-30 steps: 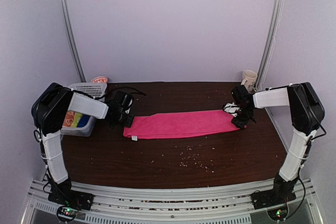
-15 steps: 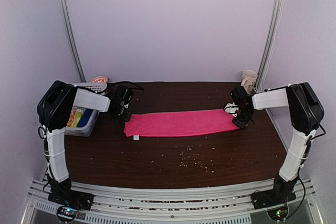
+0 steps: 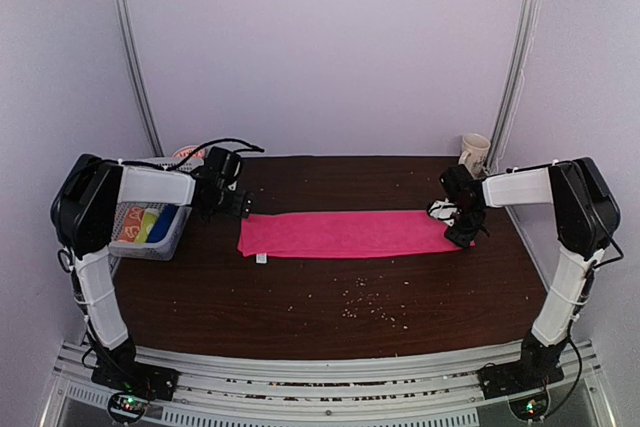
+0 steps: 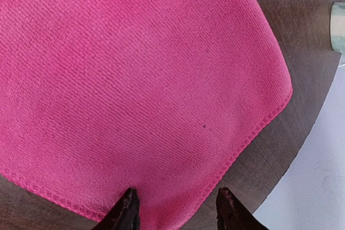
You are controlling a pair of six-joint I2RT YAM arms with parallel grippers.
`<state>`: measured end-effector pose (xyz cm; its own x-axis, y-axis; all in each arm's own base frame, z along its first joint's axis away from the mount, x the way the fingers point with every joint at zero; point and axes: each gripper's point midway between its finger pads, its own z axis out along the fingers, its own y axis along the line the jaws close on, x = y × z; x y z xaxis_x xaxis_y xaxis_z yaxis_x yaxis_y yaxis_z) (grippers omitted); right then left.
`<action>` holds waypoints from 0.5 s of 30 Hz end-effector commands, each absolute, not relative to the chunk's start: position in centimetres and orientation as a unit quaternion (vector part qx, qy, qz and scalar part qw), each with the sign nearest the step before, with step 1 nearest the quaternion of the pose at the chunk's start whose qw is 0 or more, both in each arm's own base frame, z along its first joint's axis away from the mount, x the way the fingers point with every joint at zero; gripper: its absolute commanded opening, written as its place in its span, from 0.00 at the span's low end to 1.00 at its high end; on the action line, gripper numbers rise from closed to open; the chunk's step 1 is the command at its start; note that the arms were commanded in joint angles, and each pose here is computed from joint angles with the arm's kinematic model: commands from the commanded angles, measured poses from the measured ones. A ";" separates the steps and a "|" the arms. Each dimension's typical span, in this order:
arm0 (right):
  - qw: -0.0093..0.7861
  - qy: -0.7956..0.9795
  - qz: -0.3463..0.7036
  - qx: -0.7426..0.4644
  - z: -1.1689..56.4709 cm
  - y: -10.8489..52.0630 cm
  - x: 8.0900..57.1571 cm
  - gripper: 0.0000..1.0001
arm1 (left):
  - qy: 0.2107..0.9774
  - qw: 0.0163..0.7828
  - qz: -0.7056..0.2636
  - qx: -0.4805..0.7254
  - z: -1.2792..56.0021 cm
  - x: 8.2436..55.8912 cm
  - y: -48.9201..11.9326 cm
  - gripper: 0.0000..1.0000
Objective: Roll the towels
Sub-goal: Smooth out the towel at the center of the board.
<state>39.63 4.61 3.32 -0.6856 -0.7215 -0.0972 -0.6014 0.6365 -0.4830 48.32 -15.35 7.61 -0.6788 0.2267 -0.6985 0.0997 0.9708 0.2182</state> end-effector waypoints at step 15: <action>0.163 0.894 -0.181 -0.375 4.1 8.3 39.2 0.46 | 0.918 0.353 -0.167 0.065 4.8 43.5 -19.0 0.55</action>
